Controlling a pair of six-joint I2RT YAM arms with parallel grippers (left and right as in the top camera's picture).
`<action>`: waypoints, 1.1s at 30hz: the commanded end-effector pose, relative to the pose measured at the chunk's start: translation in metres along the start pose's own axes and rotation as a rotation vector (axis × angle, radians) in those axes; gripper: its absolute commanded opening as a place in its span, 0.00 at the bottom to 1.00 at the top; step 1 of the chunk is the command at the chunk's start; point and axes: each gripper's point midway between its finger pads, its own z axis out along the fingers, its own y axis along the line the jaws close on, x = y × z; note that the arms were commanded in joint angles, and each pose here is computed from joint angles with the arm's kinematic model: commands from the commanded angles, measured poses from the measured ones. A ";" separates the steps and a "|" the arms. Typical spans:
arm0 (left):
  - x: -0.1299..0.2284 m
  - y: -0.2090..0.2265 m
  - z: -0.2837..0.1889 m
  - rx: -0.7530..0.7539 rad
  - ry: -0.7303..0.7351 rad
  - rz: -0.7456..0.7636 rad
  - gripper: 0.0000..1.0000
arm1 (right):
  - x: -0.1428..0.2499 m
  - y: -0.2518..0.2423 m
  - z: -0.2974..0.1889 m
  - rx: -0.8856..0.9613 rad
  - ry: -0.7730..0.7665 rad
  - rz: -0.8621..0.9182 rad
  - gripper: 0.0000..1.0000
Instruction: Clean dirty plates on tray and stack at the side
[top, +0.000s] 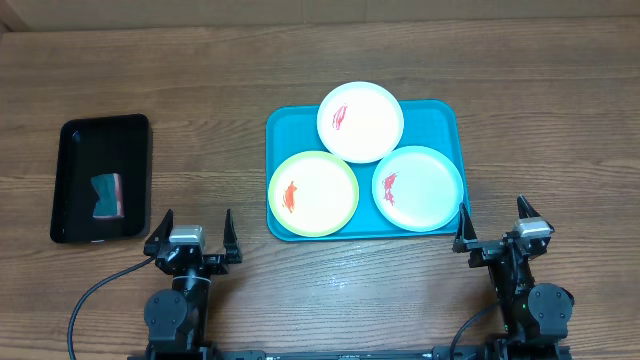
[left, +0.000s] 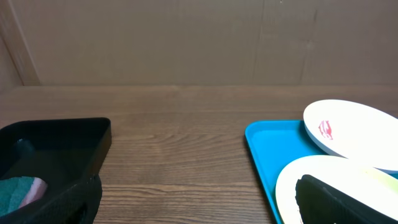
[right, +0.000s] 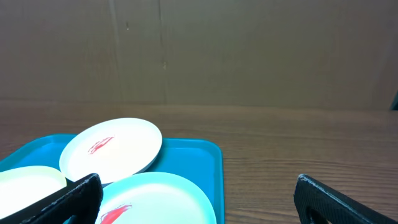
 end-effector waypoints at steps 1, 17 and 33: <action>-0.001 0.000 0.000 -0.002 -0.008 0.022 1.00 | 0.002 0.000 0.000 0.002 -0.001 0.003 1.00; -0.006 -0.046 -0.007 0.272 0.003 -0.219 1.00 | 0.002 0.000 0.000 0.002 -0.001 0.003 1.00; -0.141 -0.055 -0.045 0.355 -0.216 -0.293 1.00 | 0.002 0.000 0.000 0.002 -0.001 0.003 1.00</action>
